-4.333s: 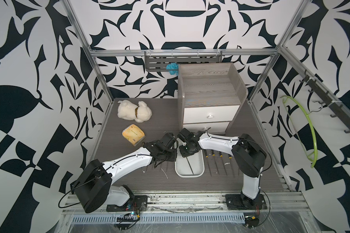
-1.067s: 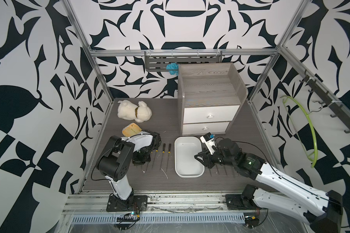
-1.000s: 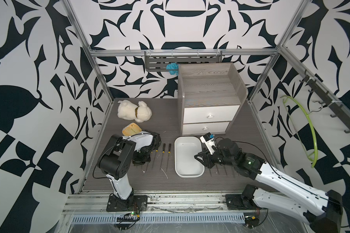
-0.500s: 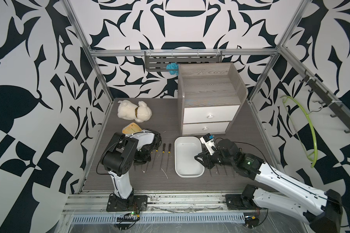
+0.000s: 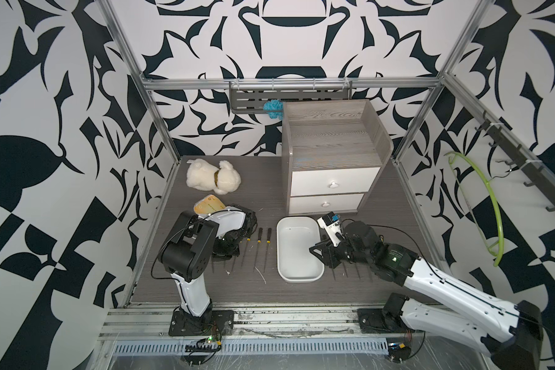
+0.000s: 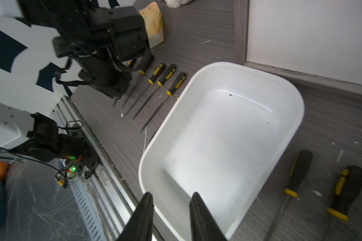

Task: Take the file tool out of the storage box
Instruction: Place the file tool at the center of the board, then reset both arms

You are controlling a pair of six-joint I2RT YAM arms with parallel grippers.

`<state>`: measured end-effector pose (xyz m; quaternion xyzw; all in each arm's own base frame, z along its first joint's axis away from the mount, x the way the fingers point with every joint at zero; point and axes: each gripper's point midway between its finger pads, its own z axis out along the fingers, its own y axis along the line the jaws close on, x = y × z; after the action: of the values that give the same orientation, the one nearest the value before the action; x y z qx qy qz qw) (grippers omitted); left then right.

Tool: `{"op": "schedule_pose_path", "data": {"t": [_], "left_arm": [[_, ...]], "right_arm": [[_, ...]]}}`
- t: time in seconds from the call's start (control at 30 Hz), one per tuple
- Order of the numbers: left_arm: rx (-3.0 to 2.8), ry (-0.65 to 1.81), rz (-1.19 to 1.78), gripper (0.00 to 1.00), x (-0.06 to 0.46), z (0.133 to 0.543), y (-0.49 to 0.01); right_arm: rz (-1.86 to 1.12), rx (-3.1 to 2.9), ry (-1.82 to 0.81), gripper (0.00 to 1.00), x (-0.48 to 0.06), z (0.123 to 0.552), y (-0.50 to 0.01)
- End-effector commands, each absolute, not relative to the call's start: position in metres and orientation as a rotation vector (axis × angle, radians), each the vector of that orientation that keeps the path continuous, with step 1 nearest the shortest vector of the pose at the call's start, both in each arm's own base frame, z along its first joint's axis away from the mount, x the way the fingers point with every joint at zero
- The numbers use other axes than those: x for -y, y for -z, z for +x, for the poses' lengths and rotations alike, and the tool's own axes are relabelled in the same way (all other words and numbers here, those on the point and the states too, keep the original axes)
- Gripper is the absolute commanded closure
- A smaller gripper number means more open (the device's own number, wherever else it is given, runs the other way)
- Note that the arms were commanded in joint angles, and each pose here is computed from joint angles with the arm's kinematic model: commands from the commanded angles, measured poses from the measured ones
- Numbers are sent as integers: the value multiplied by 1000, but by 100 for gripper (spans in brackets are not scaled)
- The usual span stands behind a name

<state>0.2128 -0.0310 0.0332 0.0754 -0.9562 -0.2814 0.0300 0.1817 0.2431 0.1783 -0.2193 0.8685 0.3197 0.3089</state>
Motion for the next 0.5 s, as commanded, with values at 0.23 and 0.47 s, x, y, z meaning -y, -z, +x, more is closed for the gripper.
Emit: {"op": "schedule_pose_path", "data": {"t": [0.23, 0.47], "left_arm": [[4065, 61, 514, 1, 47, 325, -144], [4219, 441, 404, 1, 11, 353, -146]], "right_arm": [[-495, -2025, -318, 14, -196, 247, -231], [-367, -1749, 307, 1, -121, 313, -212]]}}
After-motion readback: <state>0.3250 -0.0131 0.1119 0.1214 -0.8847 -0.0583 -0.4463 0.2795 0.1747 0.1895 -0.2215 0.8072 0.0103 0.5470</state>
